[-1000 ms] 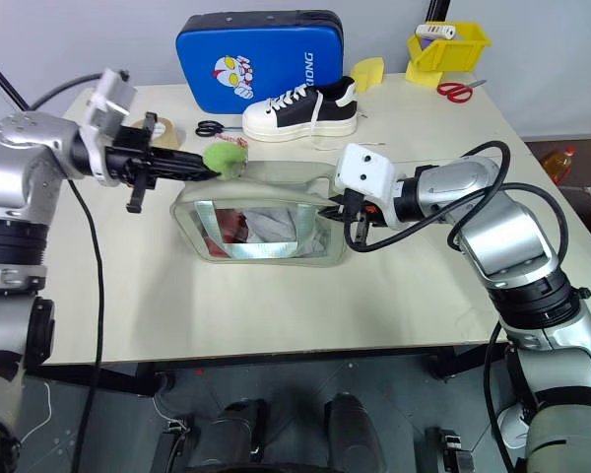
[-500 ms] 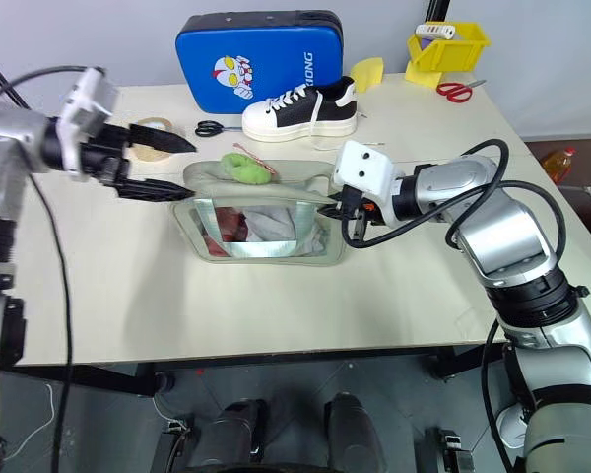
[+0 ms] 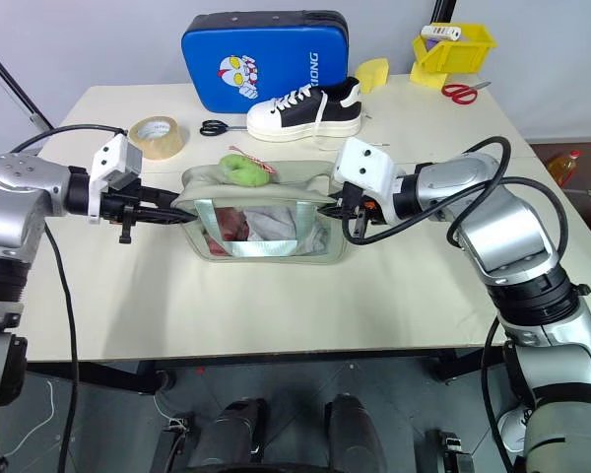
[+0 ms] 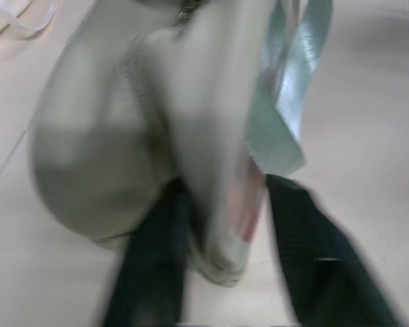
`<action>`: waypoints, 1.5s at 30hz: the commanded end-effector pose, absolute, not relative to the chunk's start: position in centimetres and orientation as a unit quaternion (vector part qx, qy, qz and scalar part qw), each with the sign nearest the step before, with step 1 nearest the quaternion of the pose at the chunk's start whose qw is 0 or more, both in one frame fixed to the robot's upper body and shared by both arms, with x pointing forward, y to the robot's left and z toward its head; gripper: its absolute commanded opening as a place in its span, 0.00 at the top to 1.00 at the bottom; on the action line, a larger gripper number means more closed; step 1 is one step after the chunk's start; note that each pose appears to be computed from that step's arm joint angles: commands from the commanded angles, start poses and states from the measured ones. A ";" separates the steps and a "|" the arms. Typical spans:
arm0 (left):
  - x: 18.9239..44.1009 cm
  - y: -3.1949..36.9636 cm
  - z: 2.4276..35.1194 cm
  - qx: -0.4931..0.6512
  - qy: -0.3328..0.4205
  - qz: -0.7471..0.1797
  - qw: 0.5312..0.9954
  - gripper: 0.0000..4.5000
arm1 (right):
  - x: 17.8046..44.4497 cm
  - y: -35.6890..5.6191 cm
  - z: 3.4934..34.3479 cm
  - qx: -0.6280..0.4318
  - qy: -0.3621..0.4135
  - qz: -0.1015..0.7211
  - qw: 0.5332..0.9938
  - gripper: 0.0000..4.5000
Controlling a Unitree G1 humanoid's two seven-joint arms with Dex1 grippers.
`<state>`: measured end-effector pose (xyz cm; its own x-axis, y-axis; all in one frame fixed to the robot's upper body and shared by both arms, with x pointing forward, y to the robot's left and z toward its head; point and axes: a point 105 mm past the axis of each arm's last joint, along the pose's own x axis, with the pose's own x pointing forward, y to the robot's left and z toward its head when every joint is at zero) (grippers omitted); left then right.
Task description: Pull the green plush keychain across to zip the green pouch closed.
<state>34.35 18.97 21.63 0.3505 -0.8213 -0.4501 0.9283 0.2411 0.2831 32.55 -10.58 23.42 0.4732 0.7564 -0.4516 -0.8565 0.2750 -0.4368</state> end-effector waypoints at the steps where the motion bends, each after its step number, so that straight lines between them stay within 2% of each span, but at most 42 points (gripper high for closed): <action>1: 34.2 18.4 22.3 0.267 0.087 -0.563 0.777 0.99 | 31.8 -10.3 26.4 -0.332 0.030 0.508 0.794 1.00; 2: 34.3 18.4 22.4 0.269 0.086 -0.559 0.780 0.99 | 31.6 -10.6 26.7 -0.329 0.033 0.511 0.793 1.00; 4: 34.4 18.4 22.6 0.271 0.081 -0.556 0.781 1.00 | 31.1 -10.9 27.1 -0.313 0.043 0.523 0.792 0.83; 5: 34.5 18.4 22.6 0.275 0.080 -0.554 0.782 1.00 | 30.0 -10.9 27.8 -0.307 0.036 0.546 0.779 0.77; 8: 34.5 18.3 22.6 0.274 0.080 -0.554 0.782 1.00 | 28.4 -10.7 30.4 -0.292 -0.004 0.579 0.761 0.44; 12: 34.5 18.0 22.5 0.272 0.078 -0.556 0.781 1.00 | 30.0 -9.3 33.3 -0.279 -0.057 0.553 0.783 0.00; 19: 34.3 17.7 22.6 0.264 0.076 -0.557 0.784 1.00 | 32.1 -2.8 31.3 -0.256 -0.027 0.565 0.784 0.00; 24: 34.2 17.9 22.6 0.261 0.078 -0.552 0.788 1.00 | 33.0 -1.1 29.5 -0.271 0.009 0.557 0.785 0.00; 27: 34.1 18.0 22.6 0.262 0.078 -0.550 0.789 1.00 | 33.9 -1.3 29.1 -0.281 0.020 0.537 0.795 0.17; 31: 34.0 18.1 22.7 0.262 0.076 -0.549 0.790 1.00 | 33.9 -1.8 29.2 -0.278 0.025 0.535 0.797 0.58; 34: 33.9 18.0 22.8 0.262 0.074 -0.549 0.790 1.00 | 33.8 -2.2 29.3 -0.276 0.027 0.535 0.798 0.93; 35: 33.9 18.0 22.8 0.262 0.073 -0.549 0.790 1.00 | 33.7 -2.3 29.4 -0.276 0.027 0.535 0.798 0.98; 39: 34.0 18.1 22.9 0.261 0.071 -0.545 0.794 1.00 | 33.9 -3.6 30.2 -0.269 0.026 0.519 0.811 0.98; 42: 34.2 18.4 23.0 0.253 0.071 -0.538 0.801 1.00 | 34.0 -7.0 32.0 -0.244 0.019 0.486 0.839 0.98; 45: 34.0 19.0 22.8 0.247 0.075 -0.531 0.807 1.00 | 33.8 -10.9 32.2 -0.240 0.028 0.442 0.864 0.98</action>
<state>34.25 17.88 21.54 0.3806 -0.8265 -0.4148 0.9163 0.2768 0.2893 34.44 -9.05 30.66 0.5634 0.7656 -0.3106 -0.8145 0.4516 -0.3643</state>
